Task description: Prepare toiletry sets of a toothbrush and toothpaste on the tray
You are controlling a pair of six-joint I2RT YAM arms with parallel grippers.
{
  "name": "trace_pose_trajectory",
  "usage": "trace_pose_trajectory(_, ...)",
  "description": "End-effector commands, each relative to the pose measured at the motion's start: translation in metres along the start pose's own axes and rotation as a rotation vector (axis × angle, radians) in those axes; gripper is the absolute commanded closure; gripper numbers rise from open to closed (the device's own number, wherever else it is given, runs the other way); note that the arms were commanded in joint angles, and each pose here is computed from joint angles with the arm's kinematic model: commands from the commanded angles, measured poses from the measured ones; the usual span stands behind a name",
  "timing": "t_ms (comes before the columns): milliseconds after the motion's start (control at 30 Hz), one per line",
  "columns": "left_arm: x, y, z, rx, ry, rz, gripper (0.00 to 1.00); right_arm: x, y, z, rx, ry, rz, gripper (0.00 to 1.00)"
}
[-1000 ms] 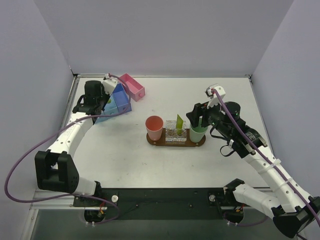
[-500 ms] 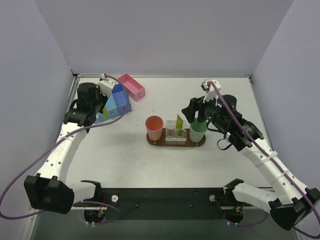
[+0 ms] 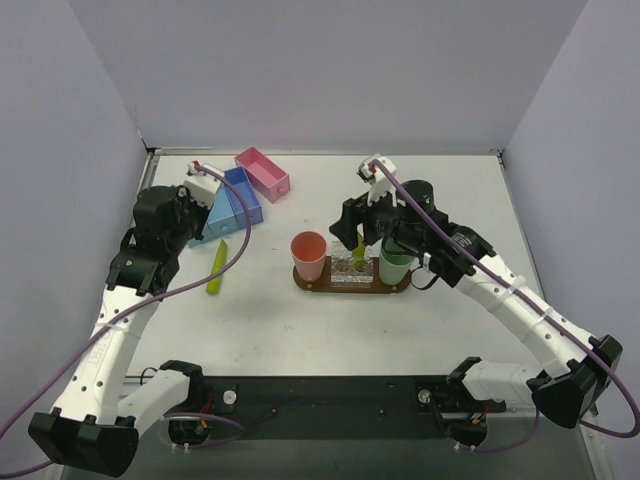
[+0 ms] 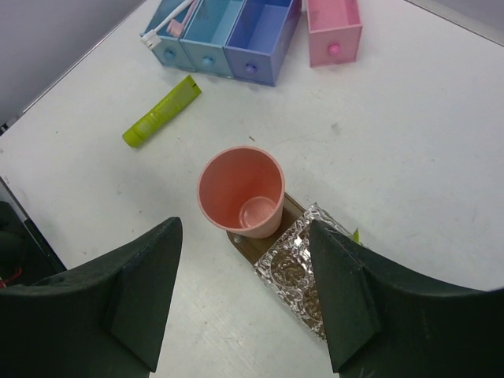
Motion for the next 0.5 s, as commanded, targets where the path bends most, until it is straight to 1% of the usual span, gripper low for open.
trace_pose_trajectory(0,0.002,0.017,-0.011,-0.068,0.049,0.022,1.0,0.008,-0.021,0.01,-0.031,-0.065,-0.062,0.39)
trace_pose_trajectory(67,0.009,0.039,-0.011,-0.144,0.002,0.082,1.0,0.013,-0.017,0.011,-0.03,-0.072,-0.045,0.39)
trace_pose_trajectory(100,0.014,0.049,-0.009,-0.174,-0.019,0.115,0.96,0.014,-0.015,0.012,-0.026,-0.073,-0.041,0.4)
trace_pose_trajectory(133,0.016,0.059,-0.011,-0.231,-0.029,0.159,0.91,0.014,-0.013,0.012,-0.025,-0.075,-0.035,0.4)
trace_pose_trajectory(167,0.019,0.071,-0.006,-0.272,-0.055,0.201,0.84,0.014,-0.012,0.013,-0.02,-0.077,-0.031,0.4)
trace_pose_trajectory(200,0.026,0.081,-0.007,-0.302,-0.047,0.249,0.77,0.013,-0.011,0.013,-0.019,-0.078,-0.031,0.4)
trace_pose_trajectory(233,0.03,0.089,-0.008,-0.346,-0.048,0.28,0.72,0.012,-0.008,0.014,-0.017,-0.077,-0.027,0.4)
trace_pose_trajectory(300,0.042,0.106,-0.003,-0.387,-0.066,0.351,0.65,0.01,-0.006,0.013,-0.018,-0.069,-0.028,0.4)
trace_pose_trajectory(333,0.046,0.11,0.0,-0.405,-0.082,0.368,0.57,0.007,-0.004,0.013,-0.02,-0.066,-0.034,0.4)
trace_pose_trajectory(367,0.051,0.112,0.004,-0.419,-0.098,0.381,0.54,0.005,-0.002,0.013,-0.02,-0.063,-0.032,0.4)
trace_pose_trajectory(400,0.06,0.123,0.012,-0.448,-0.13,0.432,0.52,0.004,-0.001,0.013,-0.023,-0.061,-0.033,0.4)
trace_pose_trajectory(467,0.066,0.133,0.021,-0.488,-0.158,0.485,0.45,-0.001,0.002,0.012,-0.026,-0.052,-0.045,0.39)
Point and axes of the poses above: each gripper's point midway between its finger pads, its own x axis out along the fingers, its own z axis along the line the jaws close on, y = z × x, the point moved 8 cm from there along -x, back along the fingers, and after that the axes turned 12 degrees about -x, right-handed, at the moved point
